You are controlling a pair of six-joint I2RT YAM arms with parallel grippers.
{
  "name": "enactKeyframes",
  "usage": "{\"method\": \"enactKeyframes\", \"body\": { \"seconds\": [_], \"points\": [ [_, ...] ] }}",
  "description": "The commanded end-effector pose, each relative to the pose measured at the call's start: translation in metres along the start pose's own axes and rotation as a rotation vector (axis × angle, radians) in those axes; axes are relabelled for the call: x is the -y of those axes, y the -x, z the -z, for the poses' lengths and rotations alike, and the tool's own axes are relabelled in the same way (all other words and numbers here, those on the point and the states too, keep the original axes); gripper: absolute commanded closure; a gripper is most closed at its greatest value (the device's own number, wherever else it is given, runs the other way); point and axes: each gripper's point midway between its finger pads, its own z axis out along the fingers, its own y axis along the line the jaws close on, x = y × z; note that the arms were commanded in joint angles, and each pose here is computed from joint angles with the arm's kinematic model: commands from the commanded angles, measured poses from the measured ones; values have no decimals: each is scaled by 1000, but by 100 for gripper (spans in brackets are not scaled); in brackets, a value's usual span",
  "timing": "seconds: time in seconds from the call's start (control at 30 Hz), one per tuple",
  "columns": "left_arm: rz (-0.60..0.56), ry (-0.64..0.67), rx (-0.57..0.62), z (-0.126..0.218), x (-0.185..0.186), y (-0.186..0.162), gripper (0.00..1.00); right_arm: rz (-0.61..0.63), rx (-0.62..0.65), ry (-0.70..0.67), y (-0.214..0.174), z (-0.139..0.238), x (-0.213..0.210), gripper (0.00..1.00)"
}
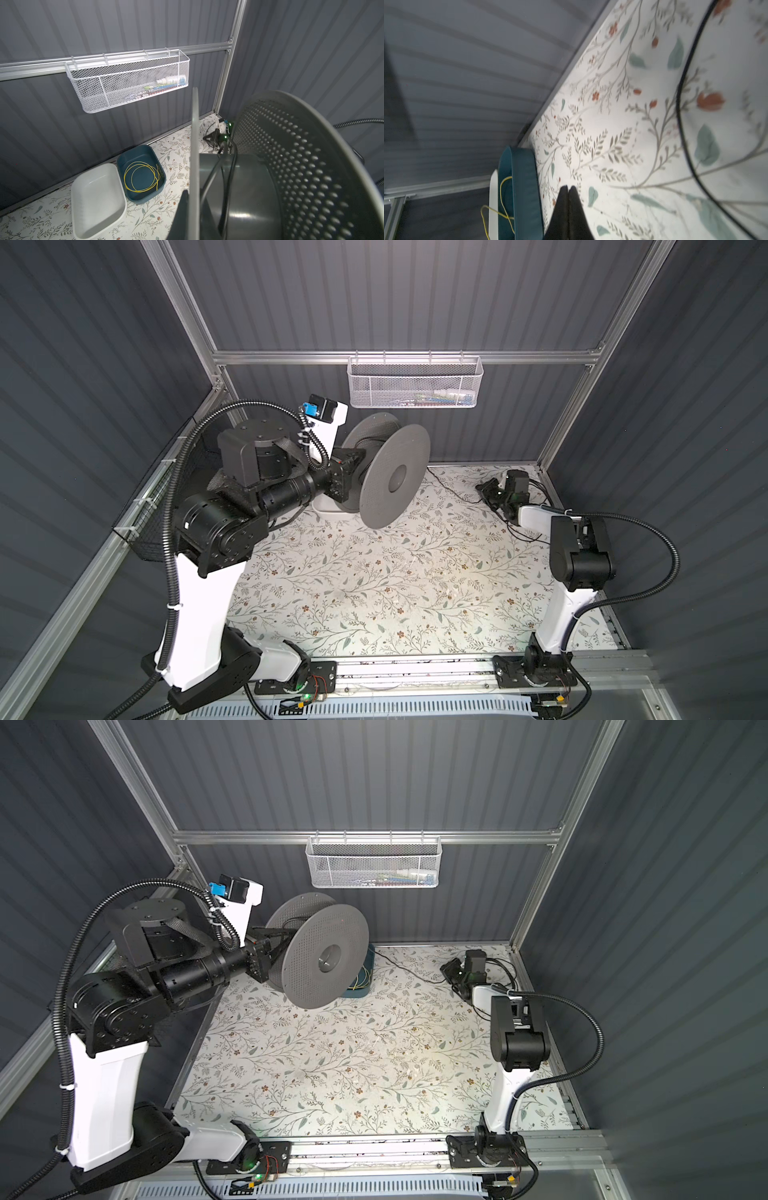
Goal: Wrap the cables
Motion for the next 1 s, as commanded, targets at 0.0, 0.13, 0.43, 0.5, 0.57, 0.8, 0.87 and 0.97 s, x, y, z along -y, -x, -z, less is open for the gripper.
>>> {"method": "enactKeyframes", "body": {
  "seconds": [0.0,0.13,0.43,0.5,0.57,0.8,0.87,0.97],
  "points": [
    [59,135,165,-20,-25,36,100,74,-46,89,-41,15,-36,100],
    [105,307,222,-37,-58,44,100,130,-40,98,-70,37,-47,100],
    [-11,790,240,-66,-132,11,100,375,-125,295,-154,110,-147,100],
    [-90,917,205,-72,-149,-4,100,425,-123,368,-159,132,-186,100],
    [-151,976,159,-84,-157,-18,100,444,-127,467,-157,157,-229,100],
    [-223,1097,56,-102,-183,-55,100,455,-157,691,-147,227,-308,100],
    [-227,1134,33,-104,-193,-64,100,447,-157,726,-144,243,-319,100],
    [-222,1171,-10,-106,-210,-79,100,452,-162,768,-141,264,-330,100]
  ]
}}
